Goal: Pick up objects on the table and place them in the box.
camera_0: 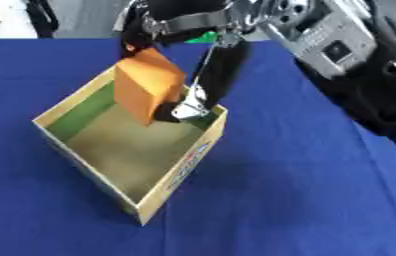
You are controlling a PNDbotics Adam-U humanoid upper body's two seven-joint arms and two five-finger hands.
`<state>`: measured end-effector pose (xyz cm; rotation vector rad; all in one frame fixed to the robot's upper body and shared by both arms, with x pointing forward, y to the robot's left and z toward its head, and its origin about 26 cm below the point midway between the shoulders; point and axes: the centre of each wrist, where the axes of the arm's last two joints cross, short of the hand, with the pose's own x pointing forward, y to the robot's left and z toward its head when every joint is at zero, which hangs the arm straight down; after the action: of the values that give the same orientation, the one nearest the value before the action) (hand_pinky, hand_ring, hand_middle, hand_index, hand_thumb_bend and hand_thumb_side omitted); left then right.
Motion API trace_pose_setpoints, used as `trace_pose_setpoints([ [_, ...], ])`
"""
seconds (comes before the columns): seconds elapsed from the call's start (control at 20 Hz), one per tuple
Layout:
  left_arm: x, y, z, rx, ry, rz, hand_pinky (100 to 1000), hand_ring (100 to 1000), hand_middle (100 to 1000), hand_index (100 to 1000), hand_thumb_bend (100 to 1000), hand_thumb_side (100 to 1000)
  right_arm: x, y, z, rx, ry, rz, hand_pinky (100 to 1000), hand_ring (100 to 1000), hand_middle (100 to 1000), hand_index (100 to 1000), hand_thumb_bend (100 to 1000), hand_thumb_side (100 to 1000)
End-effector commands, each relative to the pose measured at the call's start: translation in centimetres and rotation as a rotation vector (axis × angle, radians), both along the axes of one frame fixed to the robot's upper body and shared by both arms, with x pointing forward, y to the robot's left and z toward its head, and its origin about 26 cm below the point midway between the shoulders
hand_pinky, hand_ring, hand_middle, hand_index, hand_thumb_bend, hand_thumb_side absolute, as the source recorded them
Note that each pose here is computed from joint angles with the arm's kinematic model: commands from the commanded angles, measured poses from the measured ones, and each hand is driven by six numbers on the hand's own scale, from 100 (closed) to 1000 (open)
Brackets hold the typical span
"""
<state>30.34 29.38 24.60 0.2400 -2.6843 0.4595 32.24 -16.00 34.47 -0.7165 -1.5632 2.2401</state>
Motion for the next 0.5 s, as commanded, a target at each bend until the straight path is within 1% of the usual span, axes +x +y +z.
trace_pose_setpoints([
  [0.05, -0.2, -0.2, 0.8, 0.013, -0.028, -0.014, 834, 738, 714, 875, 590, 950, 1.2, 0.6, -0.3, -0.033, -0.023, -0.021, 586, 640, 577, 678, 109, 412],
  [0.3, -0.1, -0.4, 0.9, 0.009, -0.031, -0.025, 835, 737, 715, 875, 590, 950, 3.6, 2.1, -2.5, -0.085, 0.001, -0.043, 586, 642, 579, 678, 109, 416],
  [0.5, -0.1, -0.5, 1.0, 0.007, -0.032, -0.030, 835, 737, 714, 874, 589, 952, 5.4, 2.5, -4.6, -0.121, 0.015, -0.072, 590, 648, 583, 681, 125, 415],
])
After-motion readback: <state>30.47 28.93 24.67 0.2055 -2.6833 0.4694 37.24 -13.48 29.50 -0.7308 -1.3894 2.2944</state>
